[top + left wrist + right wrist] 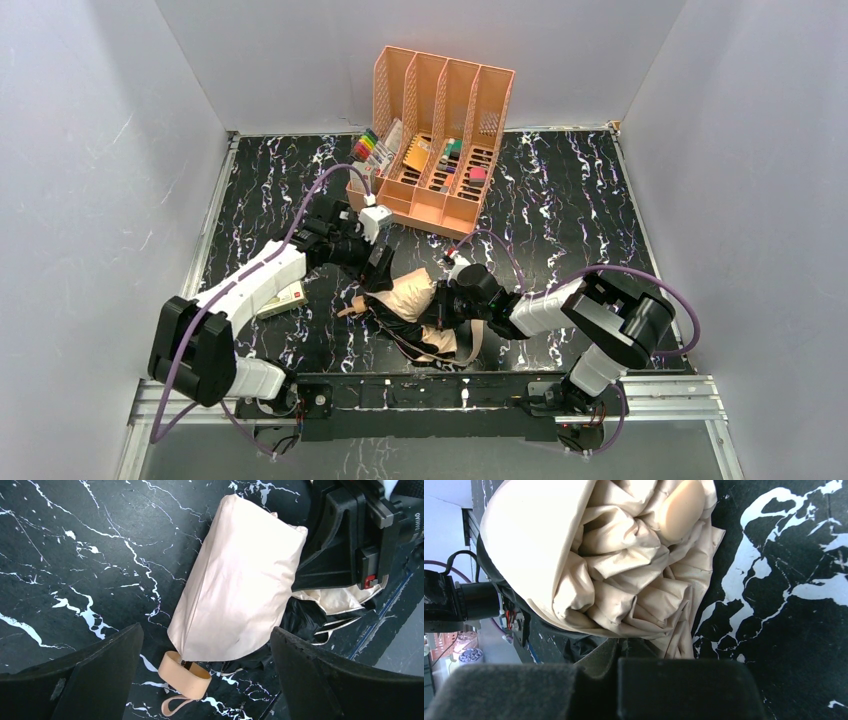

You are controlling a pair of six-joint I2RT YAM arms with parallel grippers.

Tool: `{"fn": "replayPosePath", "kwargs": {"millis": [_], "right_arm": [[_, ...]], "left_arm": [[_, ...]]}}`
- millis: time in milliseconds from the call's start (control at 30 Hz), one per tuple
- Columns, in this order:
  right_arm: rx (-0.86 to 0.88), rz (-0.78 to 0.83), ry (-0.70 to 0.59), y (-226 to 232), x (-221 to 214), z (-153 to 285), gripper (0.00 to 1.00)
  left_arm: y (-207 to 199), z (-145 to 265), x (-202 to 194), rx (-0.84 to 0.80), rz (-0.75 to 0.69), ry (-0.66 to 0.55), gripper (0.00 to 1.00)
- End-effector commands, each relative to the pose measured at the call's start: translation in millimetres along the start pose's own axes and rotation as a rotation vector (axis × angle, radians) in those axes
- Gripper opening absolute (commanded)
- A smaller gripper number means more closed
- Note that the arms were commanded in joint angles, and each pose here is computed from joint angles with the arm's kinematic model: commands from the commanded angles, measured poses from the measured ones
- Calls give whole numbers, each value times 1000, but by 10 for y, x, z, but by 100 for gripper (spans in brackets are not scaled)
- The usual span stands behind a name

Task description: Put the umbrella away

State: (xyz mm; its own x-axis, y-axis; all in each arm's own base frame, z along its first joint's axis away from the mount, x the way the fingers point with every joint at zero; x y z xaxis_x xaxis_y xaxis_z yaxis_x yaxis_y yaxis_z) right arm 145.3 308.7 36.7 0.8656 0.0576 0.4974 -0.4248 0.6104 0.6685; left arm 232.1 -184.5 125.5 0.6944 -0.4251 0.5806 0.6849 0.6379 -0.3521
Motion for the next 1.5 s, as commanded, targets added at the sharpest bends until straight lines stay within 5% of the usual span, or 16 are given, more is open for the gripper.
{"fn": "replayPosePath", "kwargs": {"millis": [0,733,1200,1333,1467], "right_arm": [[-172,-18,172,-435,-456,85,2],[-164,-9,166,-412,-435,93,2],[-152,-30,73,-336,-245,252,3],[-127,34,41,-269,-73,377,12],[-114,62,13,-287,126,592,24]], "left_arm": [[-23,-25,-55,-46,55,36,98],[-166,-502,-509,-313,200,298,96],[-165,-744,-730,-24,-8,456,26],[-87,-799,-674,74,-60,451,6],[-34,-847,-511,141,-122,399,0]]}}
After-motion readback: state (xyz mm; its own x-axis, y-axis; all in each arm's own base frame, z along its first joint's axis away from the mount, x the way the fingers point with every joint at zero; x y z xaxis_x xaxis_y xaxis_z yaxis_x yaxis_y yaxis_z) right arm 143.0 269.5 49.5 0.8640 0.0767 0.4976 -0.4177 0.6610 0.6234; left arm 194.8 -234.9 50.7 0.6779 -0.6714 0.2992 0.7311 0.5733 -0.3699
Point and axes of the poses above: each gripper's point midway between its finger pads, its own z axis back along the fingers, its own y axis along the line the jaws close on, x = y × z, the point moved 3 cm from there along z, back along the fingers, and after that the axes turned 5 degrees about z, right-handed, at the moved point
